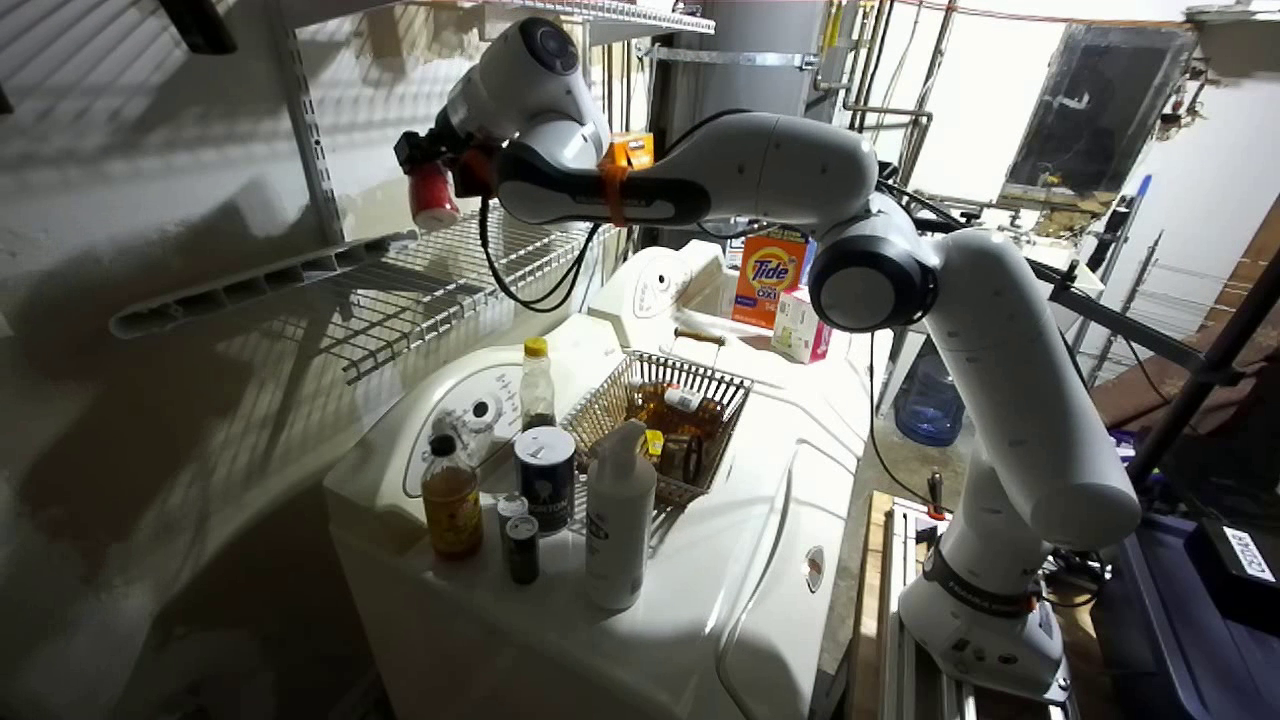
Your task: Put the red bottle bottom first on the metal rack
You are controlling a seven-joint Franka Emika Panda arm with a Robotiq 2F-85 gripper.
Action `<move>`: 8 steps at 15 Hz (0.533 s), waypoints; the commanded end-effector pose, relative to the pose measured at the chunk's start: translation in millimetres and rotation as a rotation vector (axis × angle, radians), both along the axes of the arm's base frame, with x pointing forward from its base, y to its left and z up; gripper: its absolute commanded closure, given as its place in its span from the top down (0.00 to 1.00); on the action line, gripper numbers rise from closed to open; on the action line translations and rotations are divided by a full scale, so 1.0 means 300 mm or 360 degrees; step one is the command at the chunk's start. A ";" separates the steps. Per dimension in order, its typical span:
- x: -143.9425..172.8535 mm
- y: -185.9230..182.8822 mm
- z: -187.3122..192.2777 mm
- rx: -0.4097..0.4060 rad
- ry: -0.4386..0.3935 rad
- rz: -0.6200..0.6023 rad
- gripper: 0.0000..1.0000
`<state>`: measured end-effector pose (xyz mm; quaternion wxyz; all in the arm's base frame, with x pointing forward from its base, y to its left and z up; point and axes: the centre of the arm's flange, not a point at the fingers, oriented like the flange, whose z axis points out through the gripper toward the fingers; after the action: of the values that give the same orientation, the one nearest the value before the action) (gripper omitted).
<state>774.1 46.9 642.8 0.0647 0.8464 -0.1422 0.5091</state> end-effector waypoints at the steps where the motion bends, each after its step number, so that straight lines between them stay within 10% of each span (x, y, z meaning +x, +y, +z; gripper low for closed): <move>1: -0.200 -0.043 -0.018 -0.0079 -0.0033 0.0051 0.51; 8: -0.274 -0.043 -0.027 -0.0042 -0.0014 0.0116 0.51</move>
<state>735.8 30.2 641.5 0.0657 0.8441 -0.1119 0.5203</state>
